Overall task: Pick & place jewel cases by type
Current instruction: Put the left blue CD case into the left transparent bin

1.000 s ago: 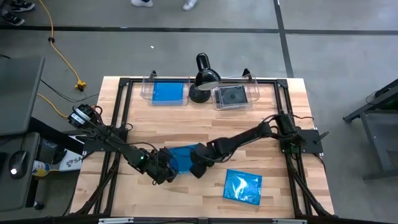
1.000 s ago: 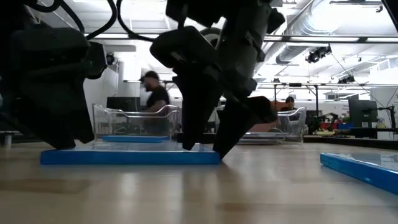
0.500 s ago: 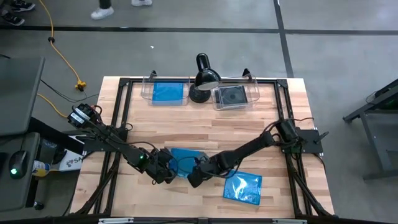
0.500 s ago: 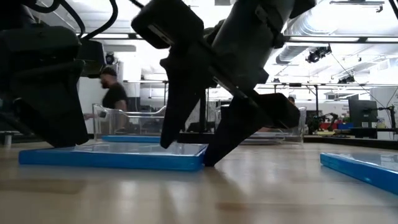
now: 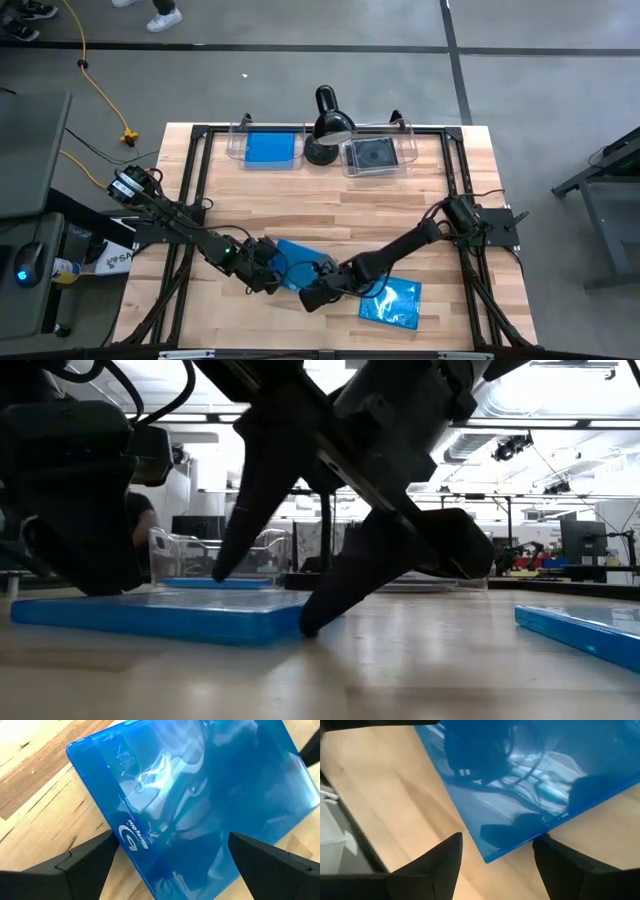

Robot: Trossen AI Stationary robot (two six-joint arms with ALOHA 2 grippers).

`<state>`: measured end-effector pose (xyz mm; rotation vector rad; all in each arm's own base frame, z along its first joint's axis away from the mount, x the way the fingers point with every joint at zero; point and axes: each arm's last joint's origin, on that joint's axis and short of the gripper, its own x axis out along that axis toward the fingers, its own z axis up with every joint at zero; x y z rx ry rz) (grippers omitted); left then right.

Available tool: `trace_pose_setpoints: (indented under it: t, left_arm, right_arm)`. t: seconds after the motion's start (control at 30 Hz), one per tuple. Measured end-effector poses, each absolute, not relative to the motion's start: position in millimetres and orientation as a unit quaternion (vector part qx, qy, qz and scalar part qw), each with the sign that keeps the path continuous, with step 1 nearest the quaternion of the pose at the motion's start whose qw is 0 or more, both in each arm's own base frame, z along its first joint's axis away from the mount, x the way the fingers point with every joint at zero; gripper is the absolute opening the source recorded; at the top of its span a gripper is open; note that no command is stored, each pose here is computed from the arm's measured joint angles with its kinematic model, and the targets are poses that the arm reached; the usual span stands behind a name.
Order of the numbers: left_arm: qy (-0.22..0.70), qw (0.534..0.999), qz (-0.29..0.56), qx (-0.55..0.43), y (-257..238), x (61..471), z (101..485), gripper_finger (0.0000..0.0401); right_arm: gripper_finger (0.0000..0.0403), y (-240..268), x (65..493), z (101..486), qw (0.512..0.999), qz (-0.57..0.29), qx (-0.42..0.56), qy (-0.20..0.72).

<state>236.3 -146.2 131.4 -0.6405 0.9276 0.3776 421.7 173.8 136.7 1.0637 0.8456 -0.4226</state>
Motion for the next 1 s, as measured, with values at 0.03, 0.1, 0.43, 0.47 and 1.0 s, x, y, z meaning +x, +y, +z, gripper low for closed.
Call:
trace_pose_setpoints:
  t: [0.03,0.1,0.43,0.47,1.0]
  left_arm:
    - [0.437,0.829,0.177,-0.301,-146.2,236.3,131.5,0.0379]
    - [0.437,0.829,0.177,-0.300,-146.2,236.3,131.5,0.0379]
    - [0.445,0.827,0.176,-0.295,-146.1,235.6,131.6,0.0379]
    - [0.446,0.827,0.176,-0.294,-146.0,235.5,131.6,0.0379]
    - [0.433,0.828,0.180,-0.307,-146.5,236.8,132.5,0.0379]
  right_arm:
    - [0.0227,174.0,422.2,137.2,0.759,-0.193,0.489,0.383]
    - [0.0227,174.4,423.2,138.0,0.761,-0.191,0.492,0.377]
    - [0.0227,178.9,423.8,143.9,0.772,-0.182,0.493,0.357]
    - [0.0227,178.9,423.6,145.9,0.773,-0.182,0.493,0.355]
    - [0.0227,175.4,418.1,164.9,0.788,-0.199,0.477,0.335]
